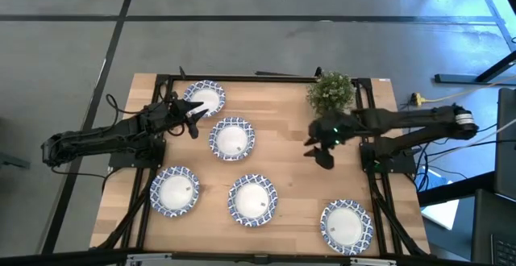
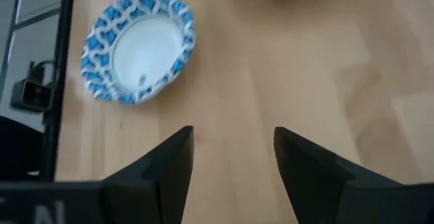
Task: Nest bowls inside each other
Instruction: Stack the white patterned bowl on the other white patterned bowls
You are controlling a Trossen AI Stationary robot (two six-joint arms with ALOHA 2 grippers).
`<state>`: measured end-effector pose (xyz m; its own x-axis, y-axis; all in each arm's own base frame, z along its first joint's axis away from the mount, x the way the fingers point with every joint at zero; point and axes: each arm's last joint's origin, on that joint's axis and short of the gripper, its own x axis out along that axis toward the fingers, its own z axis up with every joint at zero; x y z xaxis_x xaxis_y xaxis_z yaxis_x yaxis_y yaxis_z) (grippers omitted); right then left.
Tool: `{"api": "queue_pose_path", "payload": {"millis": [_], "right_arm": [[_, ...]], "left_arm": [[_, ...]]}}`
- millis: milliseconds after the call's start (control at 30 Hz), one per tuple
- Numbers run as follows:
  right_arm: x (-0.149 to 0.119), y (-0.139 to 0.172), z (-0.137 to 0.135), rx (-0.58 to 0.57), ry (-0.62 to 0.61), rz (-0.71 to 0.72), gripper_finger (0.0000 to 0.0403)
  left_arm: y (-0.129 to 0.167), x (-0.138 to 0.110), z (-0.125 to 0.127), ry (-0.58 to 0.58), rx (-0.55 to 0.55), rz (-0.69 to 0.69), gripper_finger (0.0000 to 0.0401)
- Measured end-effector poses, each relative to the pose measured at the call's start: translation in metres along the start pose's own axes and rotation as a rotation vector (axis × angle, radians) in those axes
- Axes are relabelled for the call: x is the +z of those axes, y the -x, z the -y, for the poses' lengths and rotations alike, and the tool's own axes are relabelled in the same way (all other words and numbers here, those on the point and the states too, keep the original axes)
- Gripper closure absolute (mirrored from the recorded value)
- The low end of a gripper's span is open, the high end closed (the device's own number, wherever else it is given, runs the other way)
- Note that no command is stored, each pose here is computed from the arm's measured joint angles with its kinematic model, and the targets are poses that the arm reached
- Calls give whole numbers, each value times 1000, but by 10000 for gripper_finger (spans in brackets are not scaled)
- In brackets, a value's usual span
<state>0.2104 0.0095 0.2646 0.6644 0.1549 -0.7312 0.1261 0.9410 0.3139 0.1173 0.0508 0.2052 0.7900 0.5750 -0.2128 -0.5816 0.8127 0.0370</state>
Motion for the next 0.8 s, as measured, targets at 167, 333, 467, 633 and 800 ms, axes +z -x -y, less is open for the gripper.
{"api": "queue_pose_path", "payload": {"millis": [167, 333, 467, 633, 800], "right_arm": [[-31, 3, -17, 29, -22, -55, 197], [-58, 2, -32, 23, -44, -156, 206], [-79, 1, -44, 39, -63, -251, 221], [-102, 4, -61, 70, -49, -342, 234], [-118, 11, -73, 71, -57, -393, 238]], "left_arm": [[0, 0, 0, 0, 0, 0, 252], [0, 0, 0, 0, 0, 0, 252], [0, 0, 0, -1, 0, 0, 252], [0, 0, 0, -1, 0, 0, 252], [0, 0, 0, -1, 0, 0, 252]]}}
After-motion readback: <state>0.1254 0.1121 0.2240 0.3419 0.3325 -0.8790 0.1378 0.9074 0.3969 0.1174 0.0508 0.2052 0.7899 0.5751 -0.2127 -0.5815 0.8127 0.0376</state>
